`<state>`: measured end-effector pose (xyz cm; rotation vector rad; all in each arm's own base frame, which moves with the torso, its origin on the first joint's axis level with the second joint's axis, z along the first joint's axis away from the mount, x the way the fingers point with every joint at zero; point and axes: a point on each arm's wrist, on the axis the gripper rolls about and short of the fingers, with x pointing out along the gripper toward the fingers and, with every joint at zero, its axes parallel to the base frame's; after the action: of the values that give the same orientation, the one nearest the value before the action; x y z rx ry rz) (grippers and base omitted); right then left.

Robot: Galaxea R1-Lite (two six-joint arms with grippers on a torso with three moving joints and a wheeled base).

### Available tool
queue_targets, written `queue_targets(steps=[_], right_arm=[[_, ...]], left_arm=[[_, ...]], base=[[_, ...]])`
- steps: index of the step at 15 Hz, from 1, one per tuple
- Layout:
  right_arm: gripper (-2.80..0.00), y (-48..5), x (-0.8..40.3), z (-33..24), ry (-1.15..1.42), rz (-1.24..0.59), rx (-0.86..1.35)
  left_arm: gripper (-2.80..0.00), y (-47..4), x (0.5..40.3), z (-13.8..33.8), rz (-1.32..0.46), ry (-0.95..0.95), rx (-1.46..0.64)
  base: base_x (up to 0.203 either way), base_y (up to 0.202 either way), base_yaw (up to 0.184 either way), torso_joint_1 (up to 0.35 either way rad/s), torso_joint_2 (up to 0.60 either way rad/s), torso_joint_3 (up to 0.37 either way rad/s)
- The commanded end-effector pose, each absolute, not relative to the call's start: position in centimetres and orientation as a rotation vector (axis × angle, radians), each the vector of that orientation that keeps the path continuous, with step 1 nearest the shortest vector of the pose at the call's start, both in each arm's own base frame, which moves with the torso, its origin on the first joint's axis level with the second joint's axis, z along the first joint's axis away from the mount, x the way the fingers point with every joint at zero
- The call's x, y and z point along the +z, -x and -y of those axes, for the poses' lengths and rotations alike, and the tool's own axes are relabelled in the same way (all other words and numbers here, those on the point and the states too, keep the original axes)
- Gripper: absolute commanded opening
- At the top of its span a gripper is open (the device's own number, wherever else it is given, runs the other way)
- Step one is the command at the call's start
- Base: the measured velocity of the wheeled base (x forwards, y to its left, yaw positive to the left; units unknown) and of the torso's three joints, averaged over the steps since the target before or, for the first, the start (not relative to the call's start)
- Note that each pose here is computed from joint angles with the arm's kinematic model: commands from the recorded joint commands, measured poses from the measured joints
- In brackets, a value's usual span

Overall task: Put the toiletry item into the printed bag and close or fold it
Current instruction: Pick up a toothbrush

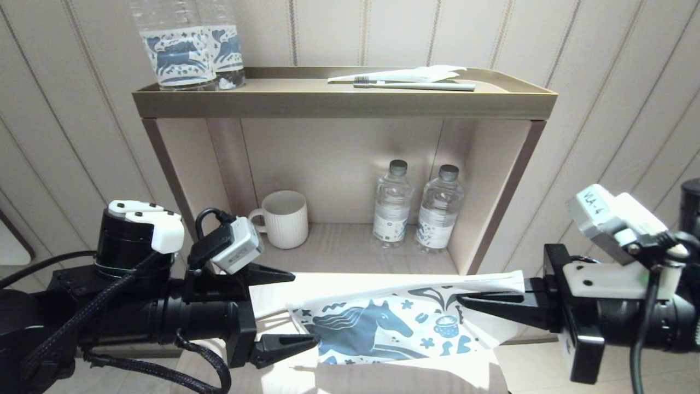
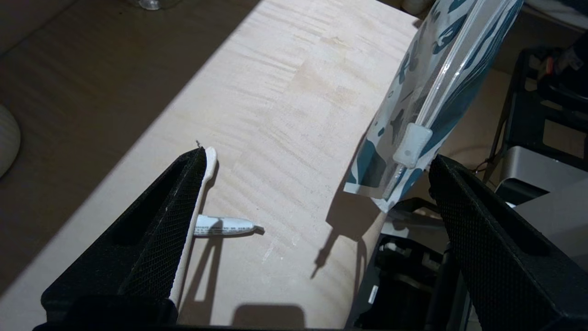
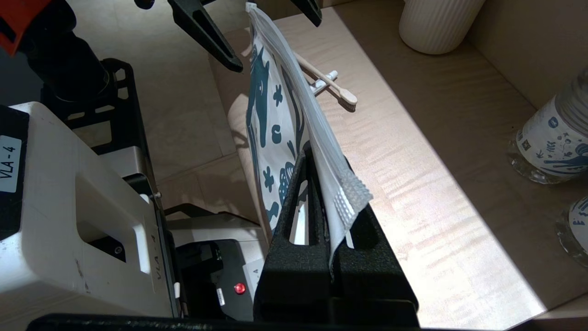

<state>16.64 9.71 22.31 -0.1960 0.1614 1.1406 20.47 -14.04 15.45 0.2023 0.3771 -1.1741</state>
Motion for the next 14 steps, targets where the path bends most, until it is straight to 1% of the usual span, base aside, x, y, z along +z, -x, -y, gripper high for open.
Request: queue_targets(steps=[1,9,10,14], right_arm=[[-2.80,-16.65,22.27,-9.76,0.197,-0.160,1.148],[-2.80,-16.34,22.03,-10.24,0.197,-0.168,1.178],[-2.80,-16.34,22.03,-10.24,0.197,-0.168,1.178],[-2.80,-16.37,22.00,-10.26,0.197,-0.170,1.178]], left_arm=[[0.00,-20.52,15.44,14.08,-0.376,-0.201,-1.177],[0.00,-20.42,15.66,14.42,-0.354,-0.201,-1.189],[-2.80,-20.31,15.57,14.35,-0.356,-0.203,-1.190],[-2.80,-20.20,15.66,14.37,-0.351,-0.197,-1.212]], base=[[0.000,0.000,0.000,0.000,0.00,0.000],[0.000,0.000,0.000,0.000,0.00,0.000],[0.000,0.000,0.000,0.000,0.00,0.000],[0.000,0.000,0.000,0.000,0.00,0.000]])
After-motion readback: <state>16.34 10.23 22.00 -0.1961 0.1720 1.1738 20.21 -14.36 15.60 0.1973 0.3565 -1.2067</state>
